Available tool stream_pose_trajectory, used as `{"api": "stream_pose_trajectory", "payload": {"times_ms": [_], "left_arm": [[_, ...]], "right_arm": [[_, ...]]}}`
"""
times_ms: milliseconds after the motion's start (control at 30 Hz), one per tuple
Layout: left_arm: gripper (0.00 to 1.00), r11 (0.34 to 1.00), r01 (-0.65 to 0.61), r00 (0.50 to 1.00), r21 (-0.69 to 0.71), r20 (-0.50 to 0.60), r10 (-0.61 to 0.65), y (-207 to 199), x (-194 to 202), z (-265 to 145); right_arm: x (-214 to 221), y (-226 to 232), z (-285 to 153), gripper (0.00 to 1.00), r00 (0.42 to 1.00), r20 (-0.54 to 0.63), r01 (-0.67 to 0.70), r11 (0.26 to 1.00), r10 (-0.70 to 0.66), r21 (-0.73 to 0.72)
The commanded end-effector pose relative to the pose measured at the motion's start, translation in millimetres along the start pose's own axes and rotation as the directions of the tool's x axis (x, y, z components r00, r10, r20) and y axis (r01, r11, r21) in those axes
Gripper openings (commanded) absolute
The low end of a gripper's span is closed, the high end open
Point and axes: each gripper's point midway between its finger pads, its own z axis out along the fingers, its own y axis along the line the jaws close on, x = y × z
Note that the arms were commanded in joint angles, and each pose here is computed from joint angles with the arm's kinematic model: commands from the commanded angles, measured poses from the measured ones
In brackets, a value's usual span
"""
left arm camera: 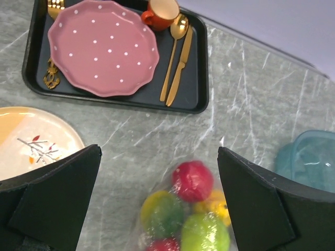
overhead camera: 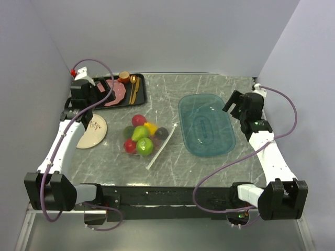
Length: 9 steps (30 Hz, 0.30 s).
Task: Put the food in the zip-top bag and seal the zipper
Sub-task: Reset both arms
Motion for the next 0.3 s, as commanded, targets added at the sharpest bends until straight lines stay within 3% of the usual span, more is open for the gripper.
{"api": "stream_pose_trajectory", "payload": {"times_ms": [0, 100, 267], "left_arm": [[0.99, 0.999, -0.027, 0.990, -0.047, 0.136, 0.034, 9.7, -29.9, -11.7], [0.99, 0.992, -0.003, 0.985, -0.124, 0.171, 0.025, 26.6, -33.1, -9.7], [1.00, 0.995, 0.014, 0.987, -0.097, 0.159, 0.002, 26.7, -23.2, 1.0]], "right_arm": [[-18.1, -1.6, -2.2, 1.00, 0.994, 0.103, -0.023, 1.000, 0.023, 0.006], [-13.4, -7.4, 1.5, 1.00, 0.994, 0.107, -0.026, 0.999, 0.023, 0.030], [-8.6, -15.0, 7.6, 1.00, 0.995, 0.103, -0.004, 0.998, -0.003, 0.065]]}}
